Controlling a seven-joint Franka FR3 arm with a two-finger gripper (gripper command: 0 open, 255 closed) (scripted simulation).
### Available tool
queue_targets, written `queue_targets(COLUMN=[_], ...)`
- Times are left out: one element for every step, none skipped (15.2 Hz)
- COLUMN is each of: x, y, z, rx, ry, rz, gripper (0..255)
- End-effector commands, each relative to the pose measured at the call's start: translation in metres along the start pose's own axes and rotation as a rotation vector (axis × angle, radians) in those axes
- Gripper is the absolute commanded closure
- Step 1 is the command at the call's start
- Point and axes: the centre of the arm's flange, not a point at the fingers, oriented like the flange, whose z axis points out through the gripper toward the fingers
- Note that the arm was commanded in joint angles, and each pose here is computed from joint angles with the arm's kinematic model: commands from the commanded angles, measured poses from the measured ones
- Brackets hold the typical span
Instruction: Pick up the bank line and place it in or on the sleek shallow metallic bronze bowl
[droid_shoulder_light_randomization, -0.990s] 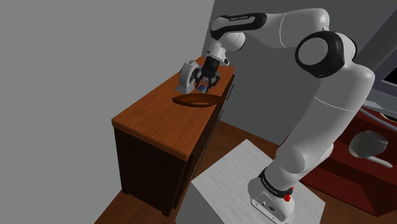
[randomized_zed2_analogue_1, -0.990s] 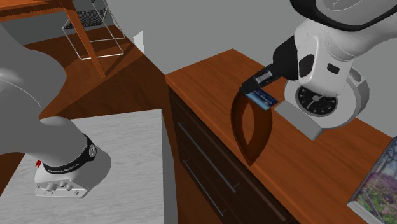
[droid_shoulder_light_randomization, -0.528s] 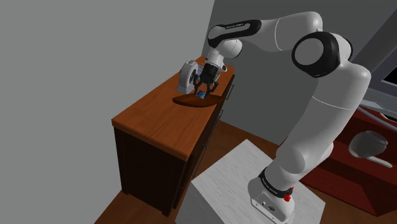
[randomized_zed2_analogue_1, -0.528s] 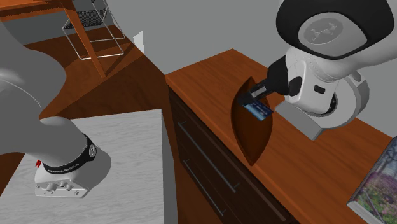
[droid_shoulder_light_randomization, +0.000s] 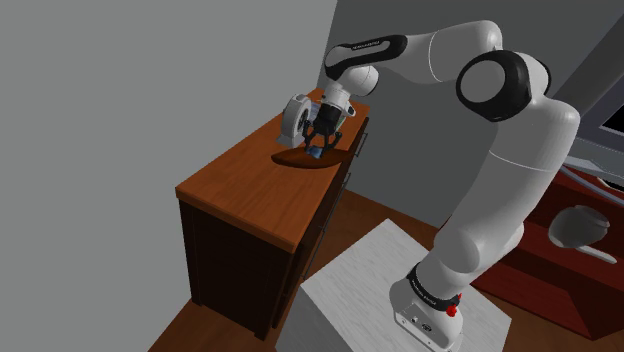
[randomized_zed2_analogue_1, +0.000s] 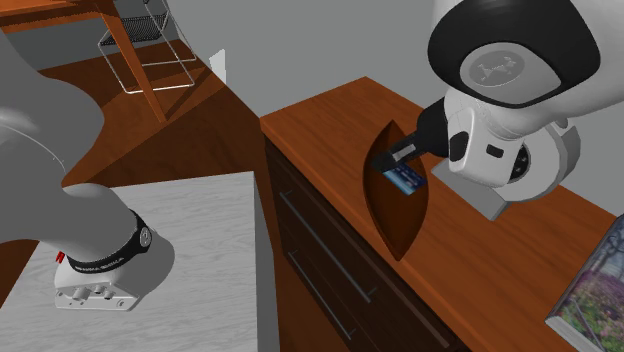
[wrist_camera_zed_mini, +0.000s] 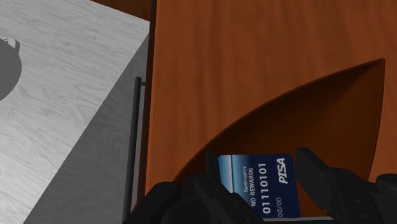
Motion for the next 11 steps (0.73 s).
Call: queue_targets(x=[0.0, 0.0, 0.0, 0.0, 0.0, 0.0, 0.0, 0.0, 0.0, 0.0, 0.0], y=[0.0, 0.0, 0.0, 0.0, 0.0, 0.0, 0.0, 0.0, 0.0, 0.0, 0.0], z=[0.0, 0.0, 0.0, 0.0, 0.0, 0.0, 0.0, 0.0, -0.013, -0.026, -0.04], rx=[0.0, 0.0, 0.0, 0.0, 0.0, 0.0, 0.0, 0.0, 0.0, 0.0, 0.0], ry=[0.0, 0.0, 0.0, 0.0, 0.0, 0.0, 0.0, 0.0, 0.0, 0.0, 0.0], rz=[0.0, 0.0, 0.0, 0.0, 0.0, 0.0, 0.0, 0.0, 0.0, 0.0, 0.0], gripper=[255, 255, 0, 0, 0, 0, 0, 0, 0, 0, 0])
